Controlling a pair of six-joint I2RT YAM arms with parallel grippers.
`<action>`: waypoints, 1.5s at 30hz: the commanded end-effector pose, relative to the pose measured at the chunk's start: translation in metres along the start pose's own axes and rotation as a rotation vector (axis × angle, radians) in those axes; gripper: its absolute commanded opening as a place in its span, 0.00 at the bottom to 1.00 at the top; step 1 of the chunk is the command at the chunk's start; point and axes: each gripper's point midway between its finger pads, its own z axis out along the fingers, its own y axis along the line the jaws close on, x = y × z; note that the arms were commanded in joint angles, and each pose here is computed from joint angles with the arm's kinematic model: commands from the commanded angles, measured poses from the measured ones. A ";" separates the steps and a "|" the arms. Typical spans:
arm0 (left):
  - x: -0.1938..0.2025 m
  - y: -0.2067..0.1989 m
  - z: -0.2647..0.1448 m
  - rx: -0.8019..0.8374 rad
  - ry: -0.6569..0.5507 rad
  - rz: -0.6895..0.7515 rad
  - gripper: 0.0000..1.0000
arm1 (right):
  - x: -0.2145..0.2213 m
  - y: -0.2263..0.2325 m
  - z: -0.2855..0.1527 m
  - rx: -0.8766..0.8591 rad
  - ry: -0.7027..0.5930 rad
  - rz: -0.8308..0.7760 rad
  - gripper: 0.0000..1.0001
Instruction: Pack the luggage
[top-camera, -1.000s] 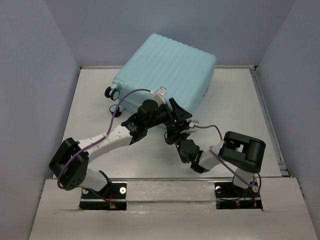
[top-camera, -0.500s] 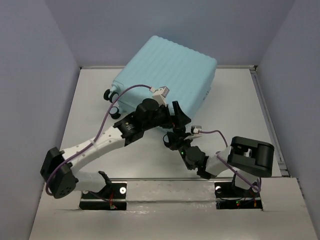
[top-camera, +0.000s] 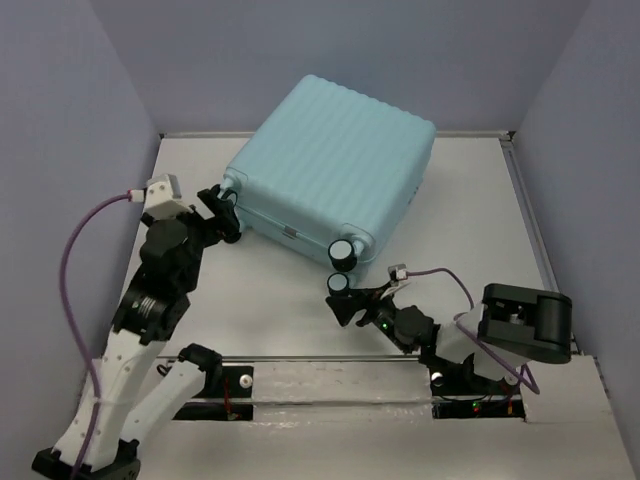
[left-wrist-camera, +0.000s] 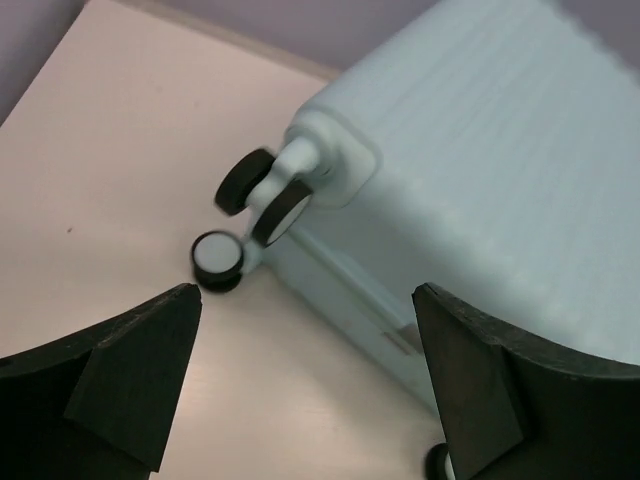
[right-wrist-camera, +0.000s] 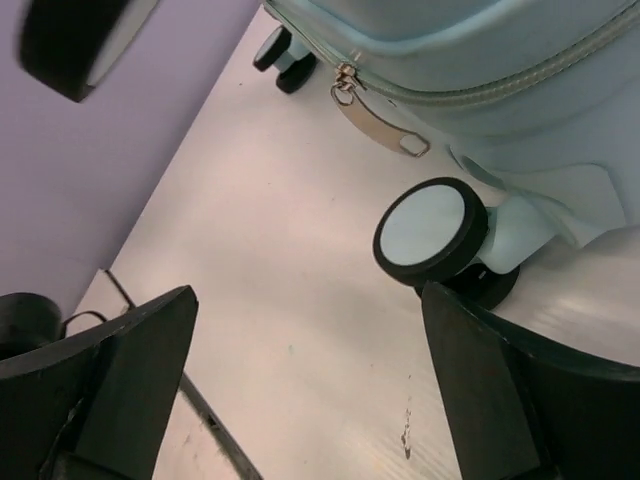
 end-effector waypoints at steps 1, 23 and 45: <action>0.061 0.048 0.036 -0.139 0.194 0.175 0.99 | -0.021 0.029 -0.019 -0.110 0.004 0.093 1.00; 0.078 0.062 0.132 -0.141 0.384 0.392 0.99 | -0.034 0.012 -0.067 -0.006 0.203 -0.106 1.00; 0.120 0.037 0.146 0.040 0.513 0.356 0.20 | -0.057 -0.023 -0.067 0.184 0.145 -0.150 0.98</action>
